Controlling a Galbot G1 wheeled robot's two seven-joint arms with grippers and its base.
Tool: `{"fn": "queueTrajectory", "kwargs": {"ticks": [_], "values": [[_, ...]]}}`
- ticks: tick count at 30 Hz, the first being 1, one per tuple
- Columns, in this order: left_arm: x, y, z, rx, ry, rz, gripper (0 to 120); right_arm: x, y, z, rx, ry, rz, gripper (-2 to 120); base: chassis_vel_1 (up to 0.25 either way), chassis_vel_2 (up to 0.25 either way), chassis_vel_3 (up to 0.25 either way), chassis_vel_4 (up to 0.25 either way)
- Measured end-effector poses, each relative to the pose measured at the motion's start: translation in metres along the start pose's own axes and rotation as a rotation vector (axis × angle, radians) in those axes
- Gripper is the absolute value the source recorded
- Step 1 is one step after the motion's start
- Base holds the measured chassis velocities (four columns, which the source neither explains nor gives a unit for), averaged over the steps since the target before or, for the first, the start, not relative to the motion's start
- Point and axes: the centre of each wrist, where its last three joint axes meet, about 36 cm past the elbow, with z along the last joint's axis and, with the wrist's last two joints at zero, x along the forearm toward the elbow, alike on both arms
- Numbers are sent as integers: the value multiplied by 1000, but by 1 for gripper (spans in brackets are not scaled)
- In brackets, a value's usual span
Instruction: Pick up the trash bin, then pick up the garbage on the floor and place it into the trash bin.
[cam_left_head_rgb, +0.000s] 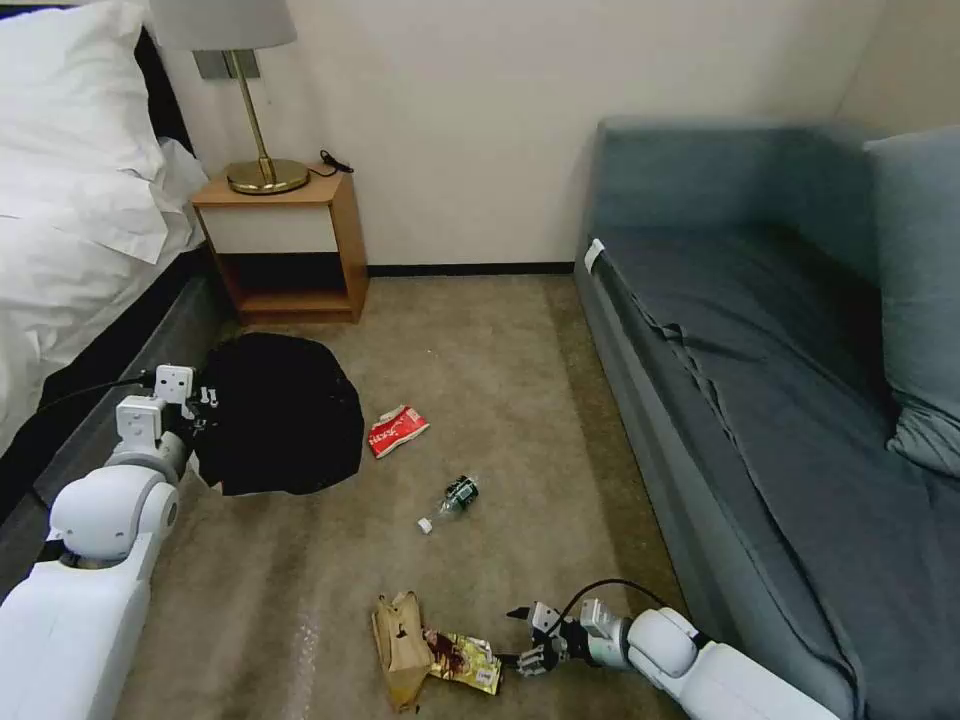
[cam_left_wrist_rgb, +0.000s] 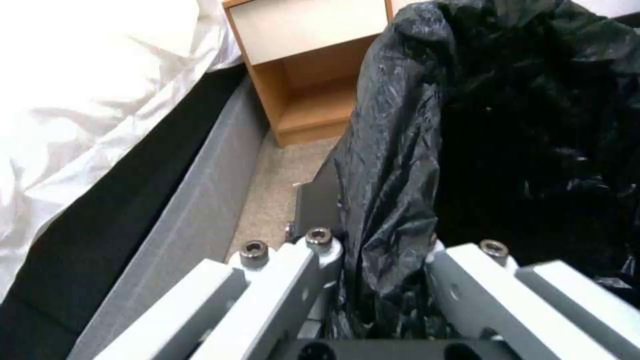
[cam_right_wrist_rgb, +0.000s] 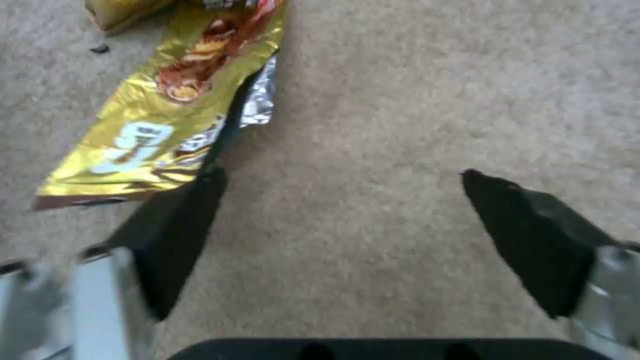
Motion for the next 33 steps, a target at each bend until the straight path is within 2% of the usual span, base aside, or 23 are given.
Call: {"fn": "queueTrajectory", "kwargs": {"ticks": [3,21,33], "values": [[1,0,1,-1,0,1,4,-8,4,2,0,0,-7,99,0,0,0,0],[-1,0,3,1,-8,1,4,-17,10,9,-13,-1,-18,99,0,0,0,0],[-3,2,2,0,-10,0,4,-29,16,12,-26,-22,-40,54,0,0,0,0]]}}
